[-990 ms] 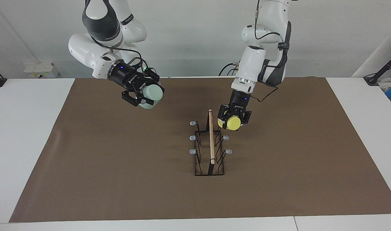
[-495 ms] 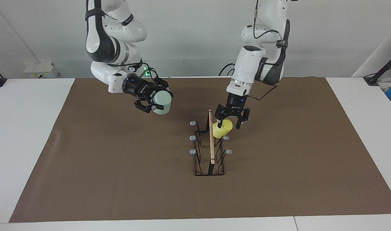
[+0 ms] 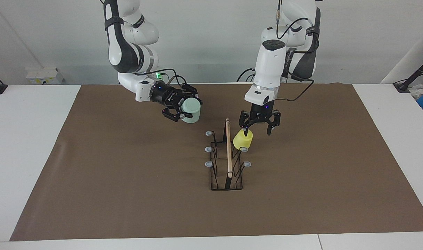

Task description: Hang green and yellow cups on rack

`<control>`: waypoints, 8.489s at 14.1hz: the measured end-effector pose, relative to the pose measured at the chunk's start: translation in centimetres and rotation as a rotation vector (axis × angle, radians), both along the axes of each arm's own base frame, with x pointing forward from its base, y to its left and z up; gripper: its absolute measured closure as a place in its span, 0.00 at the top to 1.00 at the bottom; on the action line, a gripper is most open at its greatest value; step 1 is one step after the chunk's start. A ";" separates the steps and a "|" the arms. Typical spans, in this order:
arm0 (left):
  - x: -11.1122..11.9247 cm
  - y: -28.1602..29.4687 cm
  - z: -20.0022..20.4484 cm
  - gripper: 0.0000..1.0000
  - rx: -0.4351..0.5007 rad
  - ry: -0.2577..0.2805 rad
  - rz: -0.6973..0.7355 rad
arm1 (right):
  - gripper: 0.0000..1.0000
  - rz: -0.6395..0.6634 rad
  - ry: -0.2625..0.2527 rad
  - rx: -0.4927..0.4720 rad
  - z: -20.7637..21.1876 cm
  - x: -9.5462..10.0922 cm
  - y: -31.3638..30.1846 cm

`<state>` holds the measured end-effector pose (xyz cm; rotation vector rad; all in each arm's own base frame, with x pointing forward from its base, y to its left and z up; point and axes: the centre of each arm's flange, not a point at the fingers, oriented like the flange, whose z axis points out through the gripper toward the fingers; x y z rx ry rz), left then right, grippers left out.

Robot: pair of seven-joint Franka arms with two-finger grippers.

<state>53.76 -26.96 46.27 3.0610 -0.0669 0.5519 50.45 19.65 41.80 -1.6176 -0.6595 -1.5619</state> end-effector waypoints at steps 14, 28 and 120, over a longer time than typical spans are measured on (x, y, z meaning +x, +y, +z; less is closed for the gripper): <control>2.4 21.8 7.3 1.00 0.126 0.210 -0.205 | 0.64 -0.006 -0.021 0.039 -9.2 -1.3 8.8; 2.0 25.3 15.3 1.00 0.057 0.312 -0.192 | 0.64 -0.024 -0.018 -0.012 -13.1 -0.6 8.1; 1.9 26.1 15.2 1.00 0.048 0.321 -0.181 | 1.00 -0.152 1.191 -0.984 11.1 5.0 -16.9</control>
